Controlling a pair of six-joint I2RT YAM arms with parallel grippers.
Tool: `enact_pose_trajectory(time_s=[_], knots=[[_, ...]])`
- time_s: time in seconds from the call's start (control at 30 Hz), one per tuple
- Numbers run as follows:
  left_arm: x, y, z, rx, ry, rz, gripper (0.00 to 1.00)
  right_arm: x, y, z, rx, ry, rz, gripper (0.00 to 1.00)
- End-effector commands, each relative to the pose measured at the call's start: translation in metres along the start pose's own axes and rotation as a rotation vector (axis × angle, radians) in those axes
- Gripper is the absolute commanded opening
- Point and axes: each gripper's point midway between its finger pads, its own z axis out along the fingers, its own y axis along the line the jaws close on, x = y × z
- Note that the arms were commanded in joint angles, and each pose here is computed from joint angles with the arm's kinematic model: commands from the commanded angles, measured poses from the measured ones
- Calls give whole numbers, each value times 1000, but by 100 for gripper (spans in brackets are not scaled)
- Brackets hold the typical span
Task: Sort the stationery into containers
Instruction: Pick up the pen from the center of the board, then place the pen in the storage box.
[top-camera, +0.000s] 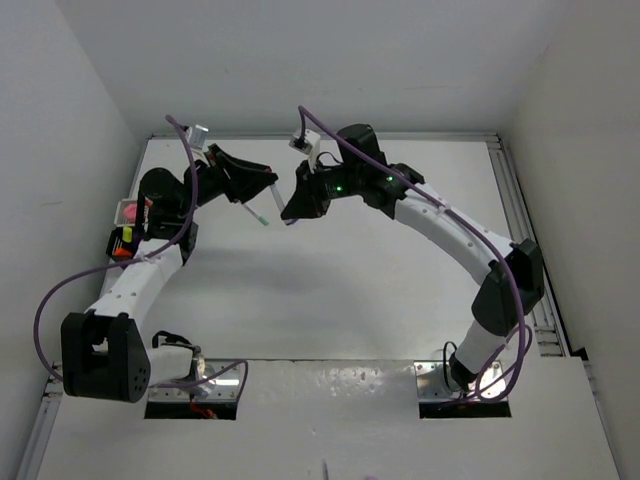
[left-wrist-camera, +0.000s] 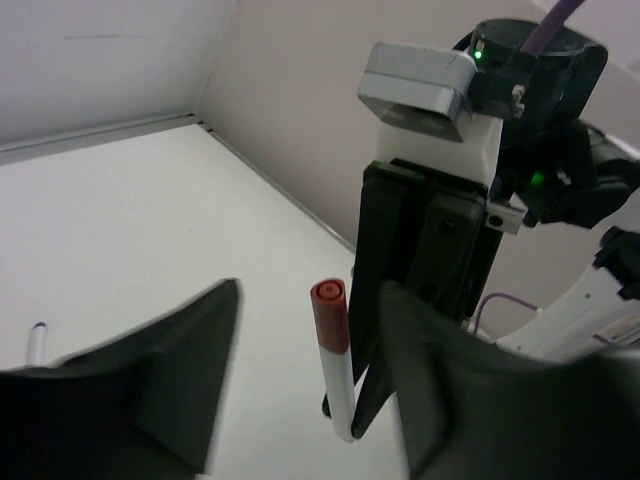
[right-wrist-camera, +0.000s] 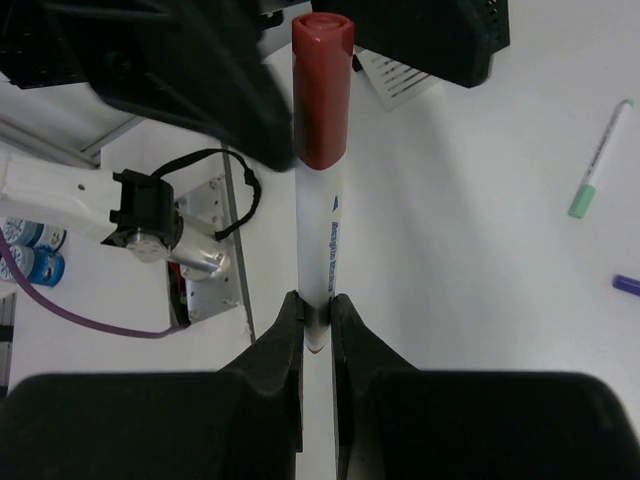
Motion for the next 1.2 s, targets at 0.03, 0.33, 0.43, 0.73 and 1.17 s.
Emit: enact_pose_trajectory(time_s=[0.03, 0.33, 0.43, 0.73, 1.17], knots=[[-27, -21, 8, 66, -60, 95, 46, -26, 23, 2, -54, -53, -63, 0], [-23, 1, -15, -16, 13, 106, 0, -43, 10, 9, -3, -84, -1, 55], [-41, 40, -54, -214, 0, 144, 0, -37, -12, 5, 66, -84, 19, 69], [-80, 155, -216, -930, -22, 309, 0, 18, -93, 17, 344, 66, -47, 53], [-53, 214, -271, -1022, -35, 358, 0, 53, -141, 13, 483, 129, -75, 48]])
